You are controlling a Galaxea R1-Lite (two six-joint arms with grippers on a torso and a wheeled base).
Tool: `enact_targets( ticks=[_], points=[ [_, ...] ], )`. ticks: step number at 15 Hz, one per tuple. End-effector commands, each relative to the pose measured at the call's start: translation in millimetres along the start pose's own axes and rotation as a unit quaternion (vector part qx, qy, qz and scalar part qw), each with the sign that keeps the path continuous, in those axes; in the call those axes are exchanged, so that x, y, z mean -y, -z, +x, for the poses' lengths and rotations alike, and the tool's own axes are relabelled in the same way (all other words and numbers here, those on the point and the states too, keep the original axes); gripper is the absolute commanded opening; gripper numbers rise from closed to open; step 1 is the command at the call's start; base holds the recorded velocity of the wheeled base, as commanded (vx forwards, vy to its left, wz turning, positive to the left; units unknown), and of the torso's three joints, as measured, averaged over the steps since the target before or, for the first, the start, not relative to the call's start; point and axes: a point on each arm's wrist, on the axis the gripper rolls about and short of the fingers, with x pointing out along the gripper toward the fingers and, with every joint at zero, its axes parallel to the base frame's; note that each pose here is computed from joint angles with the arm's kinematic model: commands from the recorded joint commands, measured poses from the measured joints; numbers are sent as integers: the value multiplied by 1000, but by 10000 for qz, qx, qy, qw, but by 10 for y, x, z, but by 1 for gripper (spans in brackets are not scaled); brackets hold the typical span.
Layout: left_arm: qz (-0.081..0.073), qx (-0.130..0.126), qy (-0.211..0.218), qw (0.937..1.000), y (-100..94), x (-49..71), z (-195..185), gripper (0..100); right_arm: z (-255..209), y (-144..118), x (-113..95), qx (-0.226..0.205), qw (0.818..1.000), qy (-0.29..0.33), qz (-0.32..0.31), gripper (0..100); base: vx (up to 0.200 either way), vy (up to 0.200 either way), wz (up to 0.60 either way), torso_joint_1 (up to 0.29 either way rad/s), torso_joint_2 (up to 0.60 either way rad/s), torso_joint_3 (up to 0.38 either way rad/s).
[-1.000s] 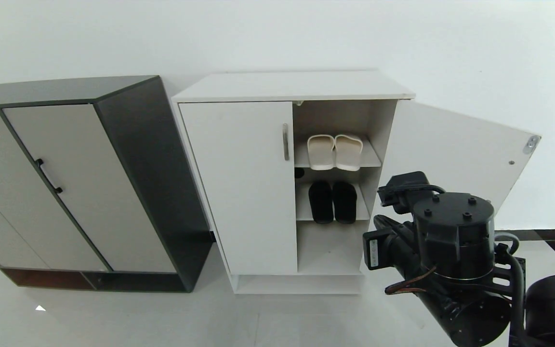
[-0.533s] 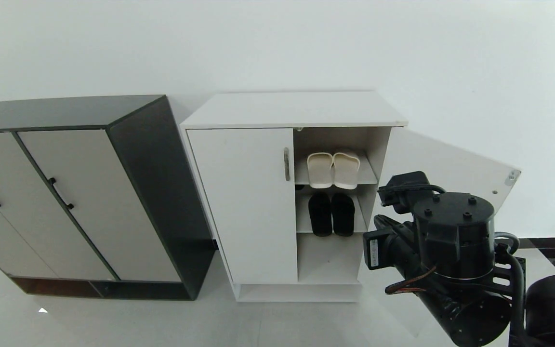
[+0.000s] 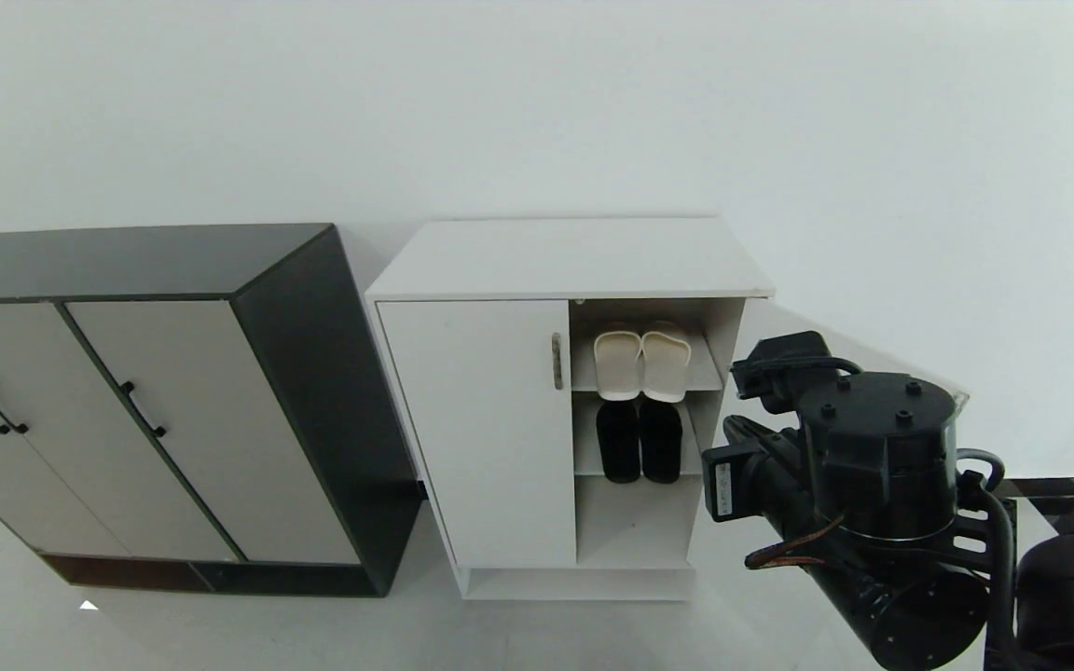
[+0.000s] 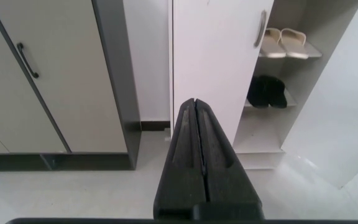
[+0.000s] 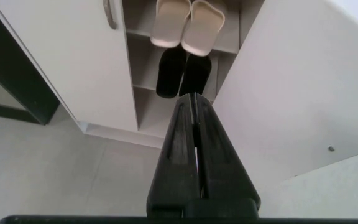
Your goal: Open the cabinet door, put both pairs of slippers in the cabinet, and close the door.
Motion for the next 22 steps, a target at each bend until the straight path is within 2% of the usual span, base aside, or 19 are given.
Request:
enact_targets(
  ticks=[1, 12, 18, 22],
  points=[
    [-1, -6, -2, 10000, -1, 0, 1, 0, 4, 6, -4, -7, 10000, 1, -7, 0, 0, 0, 0, 237, -564, -320],
    [-1, -6, -2, 10000, -1, 0, 1, 0, 4, 3, -5, 4, 10000, 0, 12, 0, 0, 0, 0, 235, -532, -298],
    [-1, -6, -2, 10000, -1, 0, 1, 0, 8, 12, -9, -3, 10000, -14, 14, 0, 0, 0, 0, 17, -44, -24],
    [-1, -6, -2, 10000, -1, 0, 1, 0, 11, 16, -11, -9, 10000, -14, 1, 0, 0, 0, -600, 5, -2, 2]
  ],
)
